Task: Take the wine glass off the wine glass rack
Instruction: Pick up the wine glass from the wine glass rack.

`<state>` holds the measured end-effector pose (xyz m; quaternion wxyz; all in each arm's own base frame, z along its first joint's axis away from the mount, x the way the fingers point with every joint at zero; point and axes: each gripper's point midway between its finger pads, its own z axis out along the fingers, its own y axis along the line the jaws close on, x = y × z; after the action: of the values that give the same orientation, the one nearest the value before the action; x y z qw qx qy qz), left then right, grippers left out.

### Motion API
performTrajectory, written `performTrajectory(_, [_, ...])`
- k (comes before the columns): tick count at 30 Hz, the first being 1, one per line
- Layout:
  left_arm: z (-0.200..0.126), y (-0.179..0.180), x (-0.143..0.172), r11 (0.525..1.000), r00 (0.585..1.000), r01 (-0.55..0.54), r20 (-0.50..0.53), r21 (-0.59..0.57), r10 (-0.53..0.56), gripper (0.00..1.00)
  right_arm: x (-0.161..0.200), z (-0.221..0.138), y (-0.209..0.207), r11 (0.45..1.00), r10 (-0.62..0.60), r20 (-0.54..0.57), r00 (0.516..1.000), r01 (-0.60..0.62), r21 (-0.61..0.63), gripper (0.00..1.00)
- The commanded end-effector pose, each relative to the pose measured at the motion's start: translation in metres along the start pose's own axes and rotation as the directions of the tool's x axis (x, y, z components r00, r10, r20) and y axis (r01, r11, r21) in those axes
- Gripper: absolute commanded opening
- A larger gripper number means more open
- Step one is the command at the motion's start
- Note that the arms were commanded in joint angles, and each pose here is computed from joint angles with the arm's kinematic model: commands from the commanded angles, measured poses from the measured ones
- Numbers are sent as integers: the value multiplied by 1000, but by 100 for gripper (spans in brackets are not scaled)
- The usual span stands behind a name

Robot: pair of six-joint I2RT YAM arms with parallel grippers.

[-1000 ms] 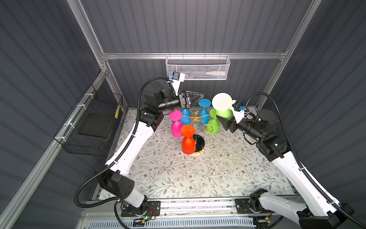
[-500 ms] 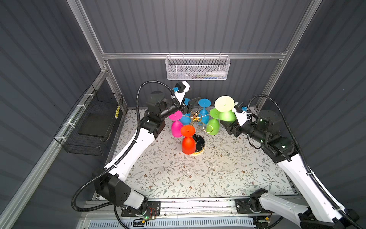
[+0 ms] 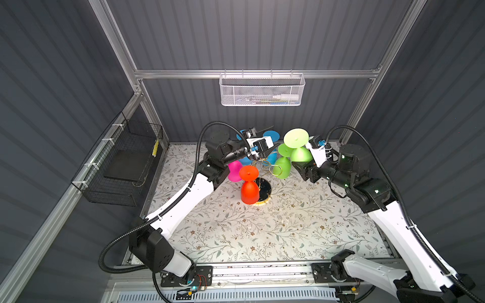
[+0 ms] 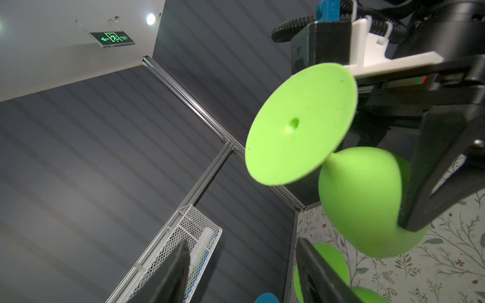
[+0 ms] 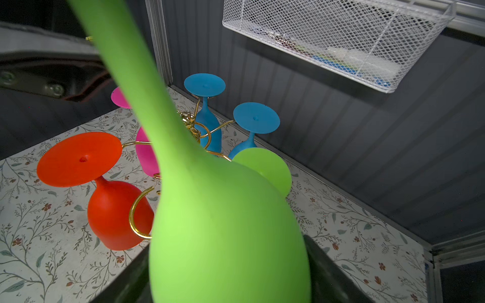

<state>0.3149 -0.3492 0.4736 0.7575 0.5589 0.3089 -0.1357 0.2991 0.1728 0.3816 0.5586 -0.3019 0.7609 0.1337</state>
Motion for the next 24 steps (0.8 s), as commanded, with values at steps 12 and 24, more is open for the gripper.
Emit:
performTrajectory(12, [14,-14,-12,988,989,-140,55,66,137,63,-3,0,10,999,13,-24,1000,-14,-29,53])
performTrajectory(24, [16,-8,-25,979,976,-197,107,44,192,55,-3,2,14,999,20,-43,999,-22,-46,52])
